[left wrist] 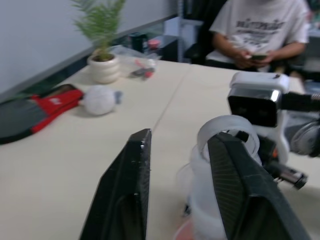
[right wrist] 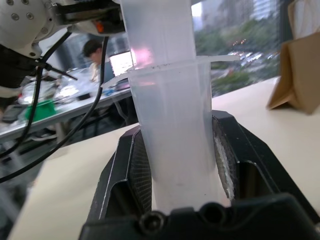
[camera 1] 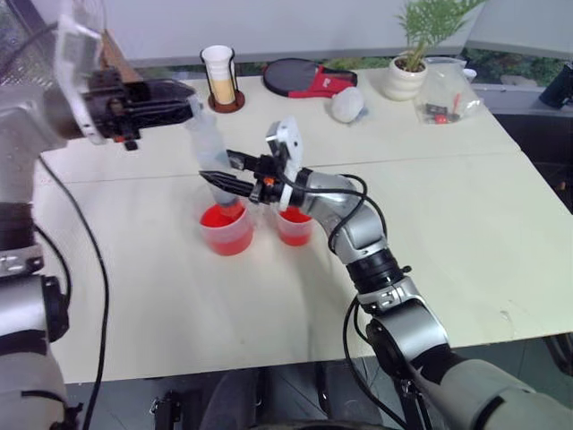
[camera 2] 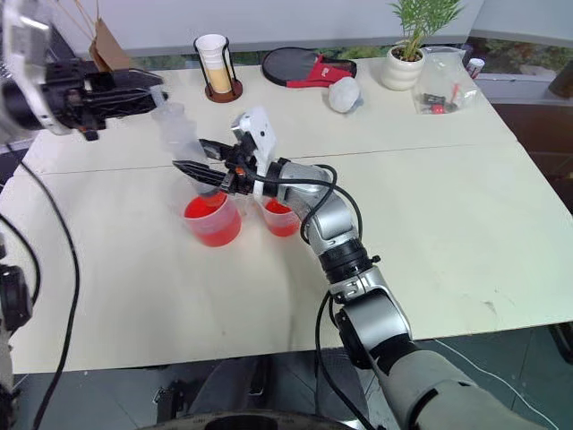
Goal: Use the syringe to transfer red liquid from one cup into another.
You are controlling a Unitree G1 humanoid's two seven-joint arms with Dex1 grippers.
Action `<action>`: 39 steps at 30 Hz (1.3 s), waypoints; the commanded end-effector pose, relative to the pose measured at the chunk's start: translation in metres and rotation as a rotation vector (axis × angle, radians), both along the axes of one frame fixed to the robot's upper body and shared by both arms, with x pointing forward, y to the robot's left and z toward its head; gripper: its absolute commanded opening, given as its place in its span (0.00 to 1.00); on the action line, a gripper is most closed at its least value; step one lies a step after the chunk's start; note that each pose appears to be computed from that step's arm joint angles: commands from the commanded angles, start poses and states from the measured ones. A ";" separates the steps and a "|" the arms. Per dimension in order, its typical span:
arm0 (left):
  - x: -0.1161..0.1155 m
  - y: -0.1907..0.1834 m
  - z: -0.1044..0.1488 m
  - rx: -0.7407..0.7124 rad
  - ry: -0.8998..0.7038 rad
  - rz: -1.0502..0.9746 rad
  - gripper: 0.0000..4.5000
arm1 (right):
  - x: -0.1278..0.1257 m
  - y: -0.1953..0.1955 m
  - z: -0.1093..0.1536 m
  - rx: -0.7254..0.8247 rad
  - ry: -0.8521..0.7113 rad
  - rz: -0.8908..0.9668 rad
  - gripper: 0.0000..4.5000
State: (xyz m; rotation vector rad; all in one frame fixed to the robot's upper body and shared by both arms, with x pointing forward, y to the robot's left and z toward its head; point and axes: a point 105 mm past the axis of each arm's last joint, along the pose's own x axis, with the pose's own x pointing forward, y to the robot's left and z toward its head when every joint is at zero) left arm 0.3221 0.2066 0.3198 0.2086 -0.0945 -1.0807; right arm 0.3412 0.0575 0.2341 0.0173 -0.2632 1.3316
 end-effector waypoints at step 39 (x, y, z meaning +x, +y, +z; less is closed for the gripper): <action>0.039 -0.108 0.029 -0.116 -0.136 -0.318 0.32 | -0.016 -0.134 0.035 0.107 0.114 -0.380 0.31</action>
